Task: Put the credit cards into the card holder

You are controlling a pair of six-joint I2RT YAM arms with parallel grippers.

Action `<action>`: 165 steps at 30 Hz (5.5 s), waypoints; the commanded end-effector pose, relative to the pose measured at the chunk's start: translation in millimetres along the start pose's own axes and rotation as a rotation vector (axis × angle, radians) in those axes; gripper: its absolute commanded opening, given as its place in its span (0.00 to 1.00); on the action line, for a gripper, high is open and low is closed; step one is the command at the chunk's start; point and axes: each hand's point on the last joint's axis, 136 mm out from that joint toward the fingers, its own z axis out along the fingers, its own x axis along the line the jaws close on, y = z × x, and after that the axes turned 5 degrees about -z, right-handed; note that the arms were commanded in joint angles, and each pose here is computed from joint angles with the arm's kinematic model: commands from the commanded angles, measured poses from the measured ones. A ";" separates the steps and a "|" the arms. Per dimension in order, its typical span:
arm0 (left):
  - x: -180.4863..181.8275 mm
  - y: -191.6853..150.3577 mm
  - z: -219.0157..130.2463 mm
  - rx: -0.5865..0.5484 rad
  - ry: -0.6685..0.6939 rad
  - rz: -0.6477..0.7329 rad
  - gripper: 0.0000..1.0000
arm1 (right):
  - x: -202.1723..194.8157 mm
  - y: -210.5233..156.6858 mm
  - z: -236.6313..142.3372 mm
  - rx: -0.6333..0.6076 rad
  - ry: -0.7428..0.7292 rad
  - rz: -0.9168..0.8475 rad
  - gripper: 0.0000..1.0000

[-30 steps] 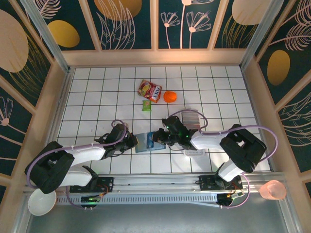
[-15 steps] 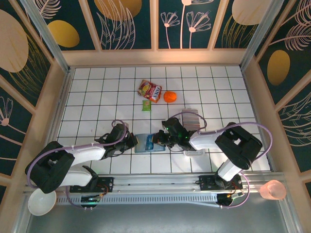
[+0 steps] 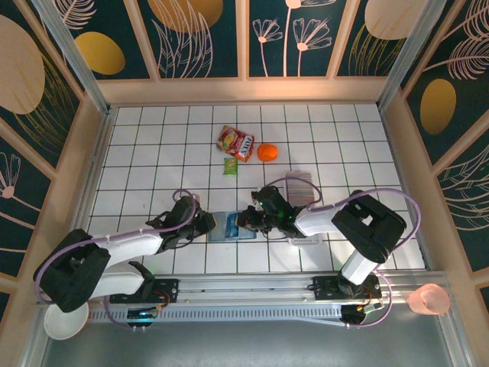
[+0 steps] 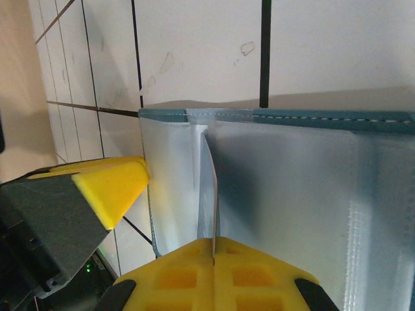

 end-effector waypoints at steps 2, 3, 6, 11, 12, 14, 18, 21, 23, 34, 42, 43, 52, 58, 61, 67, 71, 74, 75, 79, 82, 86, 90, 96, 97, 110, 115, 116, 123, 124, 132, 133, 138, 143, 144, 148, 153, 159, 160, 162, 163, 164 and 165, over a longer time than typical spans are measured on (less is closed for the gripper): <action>20.6 -1.8 -6.4 -0.015 0.082 0.007 0.25 | -11.1 -7.9 6.6 0.037 -0.047 -0.008 0.00; 22.0 -0.9 -7.5 -0.020 0.089 0.005 0.26 | -12.3 -9.2 7.7 0.043 -0.049 -0.009 0.00; 26.0 -1.6 -8.5 -0.023 0.098 0.008 0.25 | -13.6 -11.1 8.8 0.050 -0.044 -0.006 0.00; 26.8 -8.9 -5.0 0.007 0.077 0.007 0.21 | -10.9 -12.8 10.0 0.054 -0.037 -0.012 0.00; 26.0 -10.4 -4.2 0.017 0.073 0.011 0.21 | -9.9 -13.4 10.5 0.056 -0.033 -0.013 0.00; 26.5 -12.8 -2.7 0.031 0.075 0.018 0.19 | -9.5 -14.5 12.3 0.062 -0.029 -0.014 0.00; 27.8 -17.7 0.6 0.056 0.073 0.021 0.17 | -1.4 -16.0 15.2 0.073 0.009 -0.018 0.00; 33.2 -20.3 3.2 0.068 0.097 0.024 0.14 | 4.6 -15.8 15.7 0.073 0.041 -0.017 0.00; 36.9 -21.6 5.1 0.076 0.114 0.025 0.13 | 7.9 -15.4 15.5 0.074 0.054 -0.020 0.00; 52.5 -28.6 8.9 0.096 0.168 0.028 0.07 | 18.1 -13.7 11.1 0.062 0.092 -0.037 0.00; 51.8 -28.5 7.6 0.089 0.159 0.029 0.07 | 13.2 -10.8 15.9 0.036 0.058 -0.002 0.00; 51.9 -28.7 7.4 0.088 0.158 0.029 0.07 | 12.5 -9.6 16.7 0.031 0.054 0.001 0.00; 53.9 -30.8 5.1 0.082 0.141 0.009 0.04 | 12.2 0.3 17.5 -0.022 0.047 0.024 0.00; 59.6 -31.7 1.7 0.070 0.148 0.006 0.05 | 11.3 -0.4 17.5 -0.027 0.033 0.034 0.00; 61.1 -32.8 1.0 0.069 0.145 0.004 0.05 | 12.2 -3.5 21.3 -0.012 0.026 0.035 0.00; 62.4 -35.4 1.3 0.076 0.143 -0.001 0.05 | 12.6 -9.1 27.0 0.011 0.000 0.025 0.08; 59.3 -34.5 0.7 0.074 0.135 0.002 0.05 | 11.4 -6.9 27.2 0.014 -0.040 0.003 0.19; 58.3 -33.4 0.0 0.068 0.130 0.001 0.05 | 11.3 -2.1 24.1 0.000 -0.075 -0.018 0.24; 58.0 -33.5 -0.2 0.068 0.128 0.000 0.05 | 9.6 -0.9 22.9 -0.004 -0.094 -0.024 0.24; 58.8 -34.6 -0.6 0.071 0.127 0.003 0.05 | 3.5 3.6 17.7 -0.015 -0.167 -0.077 0.31; 58.8 -37.1 -0.5 0.078 0.114 0.002 0.07 | 3.0 2.6 15.6 -0.011 -0.183 -0.112 0.35; 56.5 -41.6 -0.4 0.095 0.090 0.005 0.07 | 0.3 0.3 14.8 0.003 -0.232 -0.137 0.36; 50.7 -46.8 0.0 0.118 0.052 0.014 0.09 | 4.8 -1.0 15.2 -0.008 -0.252 -0.161 0.29; 47.0 -55.6 1.3 0.161 0.032 0.040 0.09 | 13.9 -6.6 26.7 0.014 -0.264 -0.182 0.22; 47.2 -56.7 1.4 0.165 0.032 0.043 0.09 | 16.4 -7.3 28.2 0.016 -0.264 -0.187 0.22; 37.2 -61.5 -2.5 0.177 -0.026 0.036 0.08 | 30.6 -5.6 36.9 0.000 -0.269 -0.196 0.28; 43.0 -56.0 -7.0 0.139 -0.002 0.028 0.09 | 33.7 -0.2 29.4 -0.024 -0.287 -0.211 0.30; 43.7 -55.0 -8.0 0.130 0.000 0.028 0.09 | 33.9 1.3 27.3 -0.028 -0.293 -0.216 0.30; 44.1 -54.3 -11.9 0.116 -0.015 0.019 0.11 | 30.7 4.9 10.6 -0.046 -0.348 -0.248 0.35; 44.8 -53.8 -12.1 0.114 -0.010 0.019 0.11 | 30.0 4.8 8.7 -0.045 -0.354 -0.248 0.35; 38.0 -43.0 -15.7 0.071 -0.005 0.032 0.16 | 33.9 -2.7 -13.9 -0.077 -0.392 -0.281 0.34; 37.3 -41.6 -16.7 0.064 -0.007 0.032 0.17 | 31.7 -4.7 -18.9 -0.085 -0.412 -0.287 0.35; 26.7 -36.7 -22.6 0.040 -0.052 0.025 0.25 | 10.8 -12.6 -44.1 -0.120 -0.486 -0.286 0.48; 16.9 -32.9 -26.6 0.026 -0.090 0.020 0.31 | -2.2 -16.3 -55.4 -0.150 -0.473 -0.265 0.49; 15.6 -32.6 -26.6 0.027 -0.094 0.019 0.32 | -5.2 -16.7 -55.0 -0.148 -0.478 -0.262 0.47; 11.7 -34.1 -24.5 0.044 -0.101 0.019 0.34 | -8.6 -18.4 -46.1 -0.126 -0.485 -0.266 0.43; 9.5 -35.4 -22.3 0.058 -0.101 0.023 0.35 | -9.4 -19.1 -33.6 -0.106 -0.484 -0.270 0.43; 8.2 -35.5 -21.7 0.060 -0.108 0.020 0.36 | -19.3 -21.3 -27.0 -0.090 -0.513 -0.264 0.47; 8.0 -35.6 -21.4 0.061 -0.107 0.021 0.36 | -19.0 -21.2 -26.1 -0.089 -0.511 -0.264 0.47; 9.7 -36.7 -20.4 0.065 -0.102 0.021 0.36 | -17.9 -21.7 -24.8 -0.087 -0.506 -0.262 0.47; 9.5 -36.8 -20.1 0.067 -0.101 0.022 0.36 | -15.9 -20.7 -24.9 -0.090 -0.501 -0.261 0.47; 9.5 -37.4 -19.7 0.070 -0.100 0.024 0.36 | -15.3 -20.9 -24.9 -0.089 -0.500 -0.262 0.47; 10.4 -37.3 -19.2 0.070 -0.096 0.023 0.36 | -13.9 -20.6 -25.5 -0.091 -0.497 -0.263 0.46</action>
